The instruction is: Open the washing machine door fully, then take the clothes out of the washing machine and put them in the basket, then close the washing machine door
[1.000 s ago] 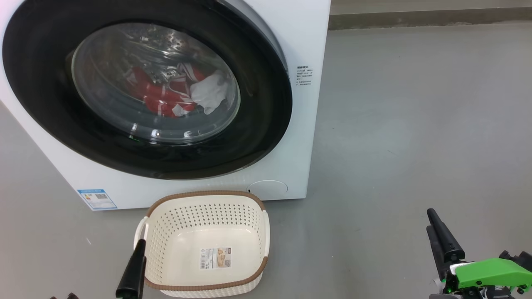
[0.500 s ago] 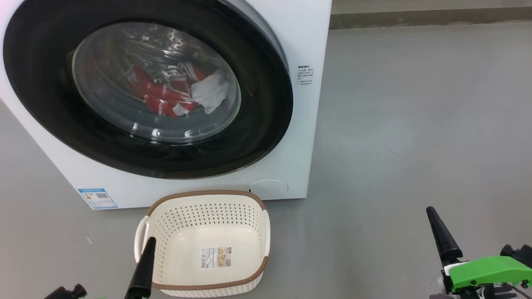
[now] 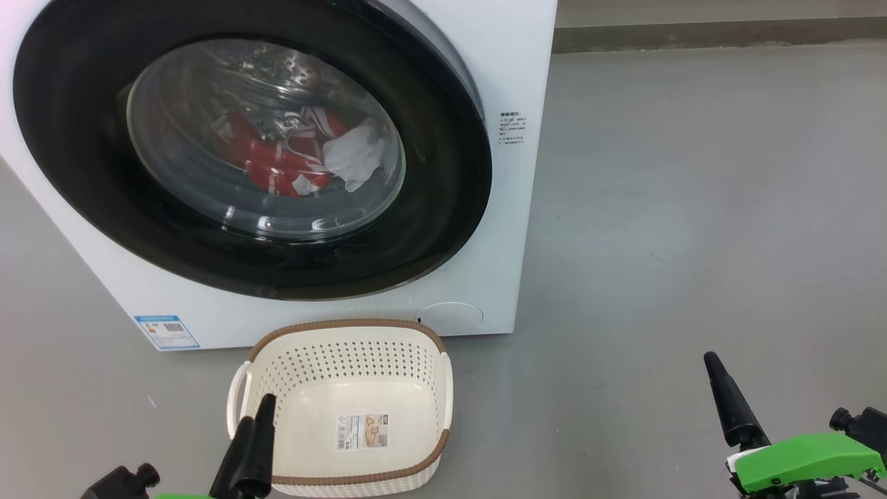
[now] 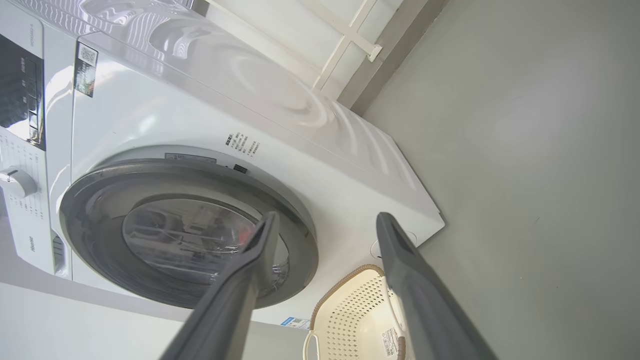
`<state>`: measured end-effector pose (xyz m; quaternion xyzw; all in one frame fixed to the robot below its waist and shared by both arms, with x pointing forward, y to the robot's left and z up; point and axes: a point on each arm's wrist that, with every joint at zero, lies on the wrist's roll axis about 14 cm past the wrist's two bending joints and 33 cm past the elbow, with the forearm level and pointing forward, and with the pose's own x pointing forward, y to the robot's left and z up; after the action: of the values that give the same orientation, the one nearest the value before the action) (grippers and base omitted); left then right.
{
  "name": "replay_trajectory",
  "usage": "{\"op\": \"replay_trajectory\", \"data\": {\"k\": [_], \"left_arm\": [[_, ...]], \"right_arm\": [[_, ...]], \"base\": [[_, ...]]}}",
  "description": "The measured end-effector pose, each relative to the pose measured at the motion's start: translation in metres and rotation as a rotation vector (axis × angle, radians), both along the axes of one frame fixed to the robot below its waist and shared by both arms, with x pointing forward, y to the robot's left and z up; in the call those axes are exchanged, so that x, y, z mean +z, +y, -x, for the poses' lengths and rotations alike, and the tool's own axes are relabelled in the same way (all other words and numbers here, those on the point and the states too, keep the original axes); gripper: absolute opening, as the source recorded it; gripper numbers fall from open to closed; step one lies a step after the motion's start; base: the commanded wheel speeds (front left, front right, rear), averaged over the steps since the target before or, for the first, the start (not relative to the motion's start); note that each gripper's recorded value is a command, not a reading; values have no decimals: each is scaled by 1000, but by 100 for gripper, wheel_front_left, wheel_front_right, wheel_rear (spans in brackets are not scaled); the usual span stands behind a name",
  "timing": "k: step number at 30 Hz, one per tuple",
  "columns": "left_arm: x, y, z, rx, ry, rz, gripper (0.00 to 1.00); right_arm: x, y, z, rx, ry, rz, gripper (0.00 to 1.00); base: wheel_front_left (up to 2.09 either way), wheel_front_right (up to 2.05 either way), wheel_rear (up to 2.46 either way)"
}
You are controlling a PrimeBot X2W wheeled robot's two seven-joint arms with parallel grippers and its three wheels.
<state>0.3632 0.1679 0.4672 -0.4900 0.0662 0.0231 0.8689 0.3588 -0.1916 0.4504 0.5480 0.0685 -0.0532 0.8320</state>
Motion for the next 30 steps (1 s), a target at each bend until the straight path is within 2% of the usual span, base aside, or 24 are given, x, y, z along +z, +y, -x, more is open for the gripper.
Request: {"op": "replay_trajectory", "data": {"k": [30], "left_arm": [[13,-11,3,-52,-72,-392,100]], "right_arm": [[5,8,0,81,-39,325,100]], "base": [[0,0,0]]}}
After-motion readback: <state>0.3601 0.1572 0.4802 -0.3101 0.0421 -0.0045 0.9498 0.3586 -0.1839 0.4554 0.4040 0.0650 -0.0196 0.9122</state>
